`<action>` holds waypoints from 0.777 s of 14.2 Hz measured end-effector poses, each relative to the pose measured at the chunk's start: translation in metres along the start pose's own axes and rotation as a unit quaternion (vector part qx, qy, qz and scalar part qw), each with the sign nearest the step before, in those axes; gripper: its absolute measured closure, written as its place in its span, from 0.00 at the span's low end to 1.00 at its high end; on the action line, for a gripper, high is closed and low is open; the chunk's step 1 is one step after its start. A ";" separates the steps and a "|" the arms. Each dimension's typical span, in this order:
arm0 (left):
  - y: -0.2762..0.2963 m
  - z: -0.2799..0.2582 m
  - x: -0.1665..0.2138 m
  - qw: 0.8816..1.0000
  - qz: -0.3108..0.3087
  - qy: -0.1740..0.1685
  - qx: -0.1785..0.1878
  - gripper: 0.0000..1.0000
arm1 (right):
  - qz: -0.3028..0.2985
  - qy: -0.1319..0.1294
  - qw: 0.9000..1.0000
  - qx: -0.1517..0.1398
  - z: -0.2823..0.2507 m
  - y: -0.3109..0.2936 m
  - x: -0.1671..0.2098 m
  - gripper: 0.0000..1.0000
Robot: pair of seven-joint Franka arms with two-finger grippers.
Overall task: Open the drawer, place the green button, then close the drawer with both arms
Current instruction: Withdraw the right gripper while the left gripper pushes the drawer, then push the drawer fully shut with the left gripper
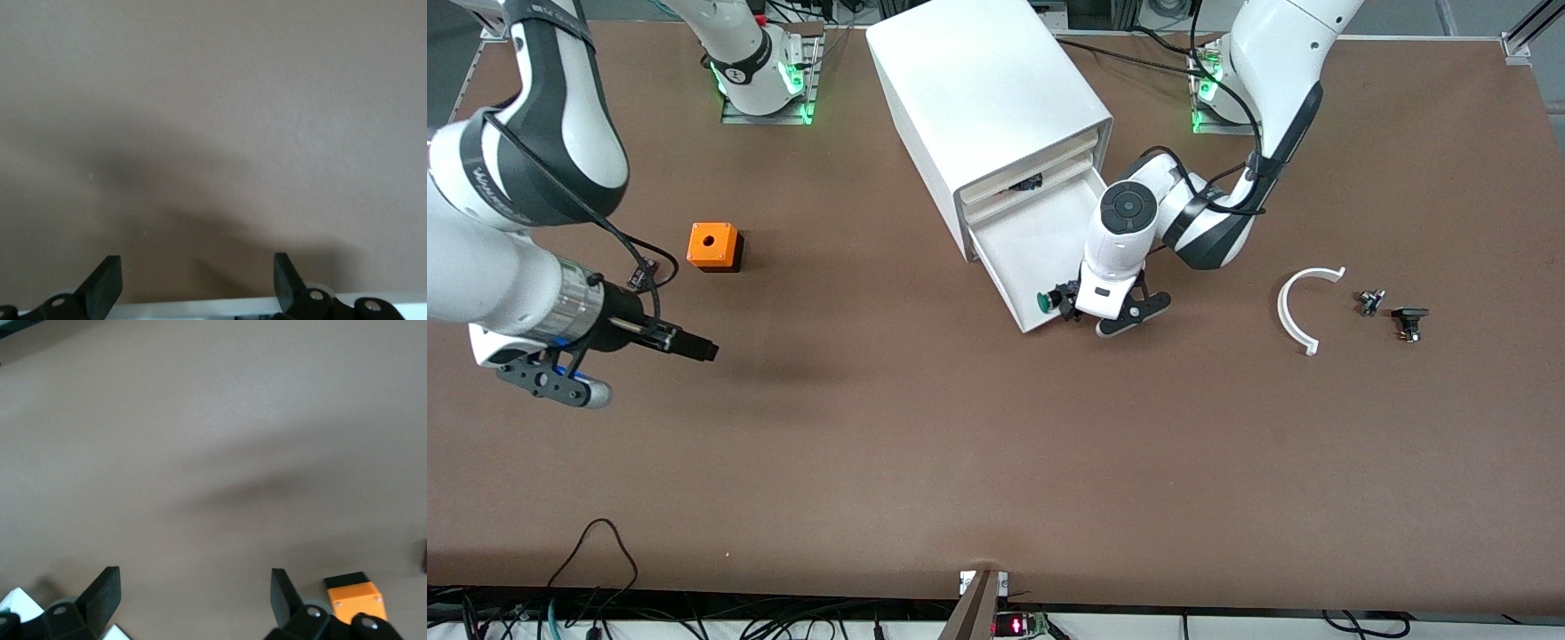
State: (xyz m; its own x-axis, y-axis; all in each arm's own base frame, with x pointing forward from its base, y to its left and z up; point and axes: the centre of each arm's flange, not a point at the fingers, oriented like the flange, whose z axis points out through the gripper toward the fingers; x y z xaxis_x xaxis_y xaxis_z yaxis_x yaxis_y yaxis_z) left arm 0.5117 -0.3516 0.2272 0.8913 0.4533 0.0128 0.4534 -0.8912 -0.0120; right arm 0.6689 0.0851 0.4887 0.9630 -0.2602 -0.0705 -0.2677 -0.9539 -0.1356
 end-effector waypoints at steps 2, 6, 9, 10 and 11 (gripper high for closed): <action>0.007 0.000 -0.018 1.000 0.013 -0.008 -0.002 0.00 | -0.033 0.005 0.999 -0.004 -0.011 0.023 -0.009 0.01; 0.010 0.000 -0.056 0.998 0.038 -0.041 -0.008 0.00 | -0.107 0.033 0.993 -0.037 -0.052 0.058 -0.034 0.00; 0.007 0.002 -0.083 0.996 0.055 -0.064 -0.007 0.00 | -0.122 0.051 0.990 -0.053 -0.079 0.064 -0.060 0.00; 0.007 0.003 -0.092 0.996 0.060 -0.068 -0.005 0.00 | -0.123 0.055 0.989 -0.054 -0.086 0.066 -0.069 0.00; 0.007 0.004 -0.101 0.995 0.065 -0.072 -0.004 0.00 | -0.125 0.059 0.989 -0.056 -0.092 0.067 -0.076 0.00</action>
State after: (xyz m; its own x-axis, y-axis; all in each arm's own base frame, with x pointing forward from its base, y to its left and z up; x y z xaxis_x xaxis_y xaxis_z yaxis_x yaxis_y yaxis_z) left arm 0.4248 -0.4033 0.2216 0.9344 0.3310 -0.1317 0.3343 -0.9425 0.0029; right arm 0.5810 0.0269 0.5755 0.9974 -0.0243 0.0680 -0.0227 -0.9995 -0.0241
